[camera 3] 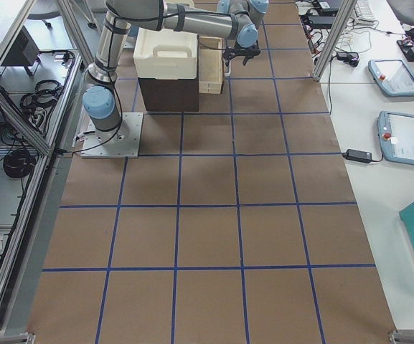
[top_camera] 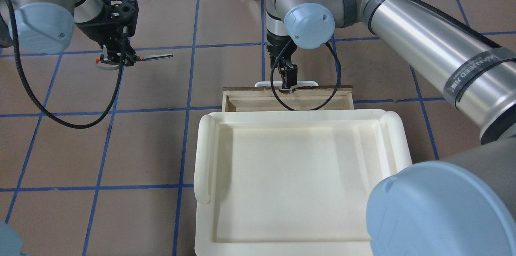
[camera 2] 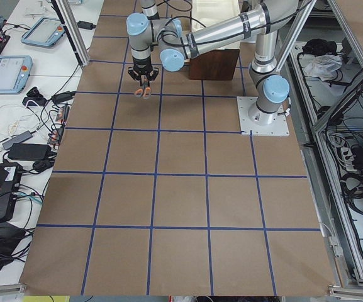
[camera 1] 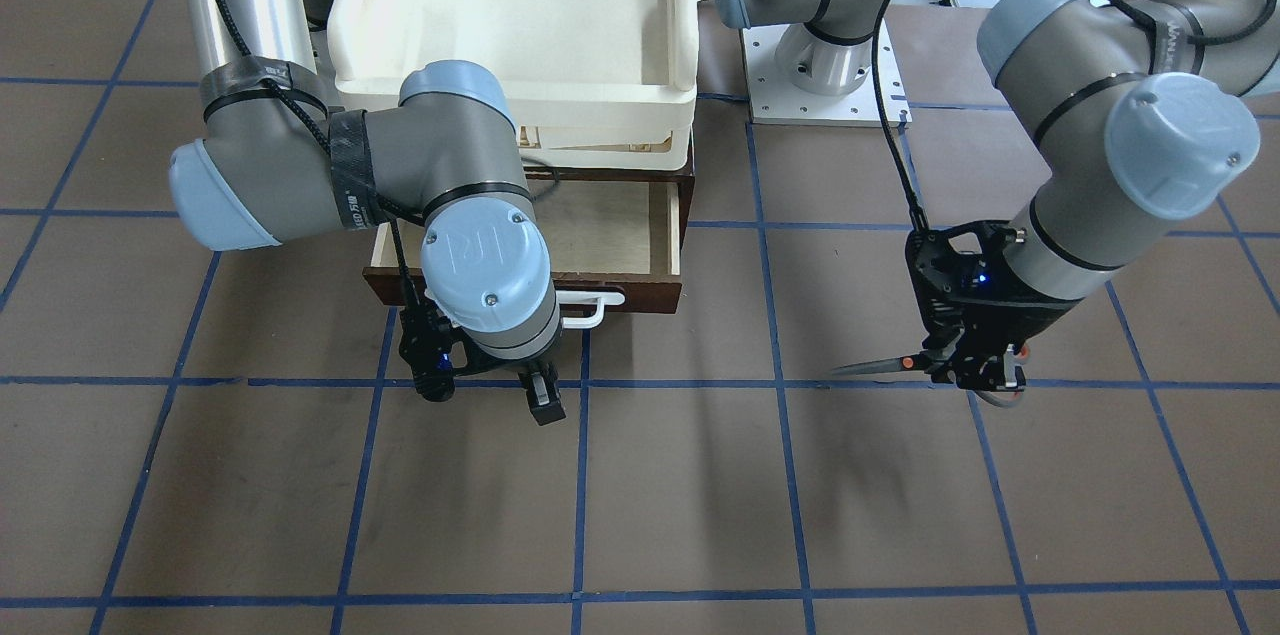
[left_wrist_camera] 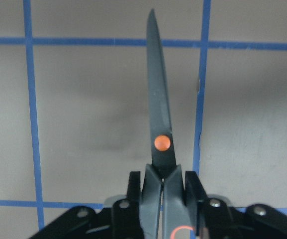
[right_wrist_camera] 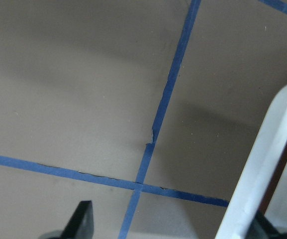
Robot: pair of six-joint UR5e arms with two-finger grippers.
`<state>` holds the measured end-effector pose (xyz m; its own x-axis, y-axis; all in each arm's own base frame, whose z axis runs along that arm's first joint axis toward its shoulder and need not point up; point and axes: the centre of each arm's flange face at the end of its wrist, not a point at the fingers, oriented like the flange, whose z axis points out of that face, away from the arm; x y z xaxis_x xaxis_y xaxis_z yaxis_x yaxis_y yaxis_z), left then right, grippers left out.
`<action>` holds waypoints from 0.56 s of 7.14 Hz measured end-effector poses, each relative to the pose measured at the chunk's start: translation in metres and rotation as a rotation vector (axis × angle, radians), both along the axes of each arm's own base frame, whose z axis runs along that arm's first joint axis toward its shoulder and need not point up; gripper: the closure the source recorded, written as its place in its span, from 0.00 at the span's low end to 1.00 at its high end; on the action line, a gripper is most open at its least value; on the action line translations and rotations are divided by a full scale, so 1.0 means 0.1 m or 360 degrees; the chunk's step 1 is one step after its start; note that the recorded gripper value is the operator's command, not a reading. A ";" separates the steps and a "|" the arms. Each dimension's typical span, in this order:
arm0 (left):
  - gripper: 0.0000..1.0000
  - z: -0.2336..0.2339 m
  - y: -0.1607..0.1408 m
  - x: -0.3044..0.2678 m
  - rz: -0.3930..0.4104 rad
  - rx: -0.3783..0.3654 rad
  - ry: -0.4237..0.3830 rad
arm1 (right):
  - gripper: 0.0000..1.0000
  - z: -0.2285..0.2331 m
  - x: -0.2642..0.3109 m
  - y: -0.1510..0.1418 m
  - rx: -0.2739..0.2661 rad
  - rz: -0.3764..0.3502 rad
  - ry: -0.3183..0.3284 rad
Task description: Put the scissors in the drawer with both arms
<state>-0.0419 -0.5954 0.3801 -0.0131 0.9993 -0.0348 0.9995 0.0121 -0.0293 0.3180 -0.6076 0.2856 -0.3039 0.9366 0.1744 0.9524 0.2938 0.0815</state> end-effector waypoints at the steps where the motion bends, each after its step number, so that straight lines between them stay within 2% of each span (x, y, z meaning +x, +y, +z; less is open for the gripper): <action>1: 0.92 0.18 0.11 -0.11 -0.0013 -0.0002 0.0006 | 0.00 0.00 0.00 -0.04 -0.0005 0.0003 -0.0002; 4: 0.92 0.69 0.48 -0.35 -0.0049 -0.0019 0.0039 | 0.00 0.03 -0.05 -0.13 -0.0025 0.0016 -0.0013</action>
<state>-0.0772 -0.5476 0.4488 0.0164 0.9988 -0.0465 0.9984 -0.0189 -0.0538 0.3130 -0.6208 0.2883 -0.3145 0.9362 0.1571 0.9487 0.3045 0.0849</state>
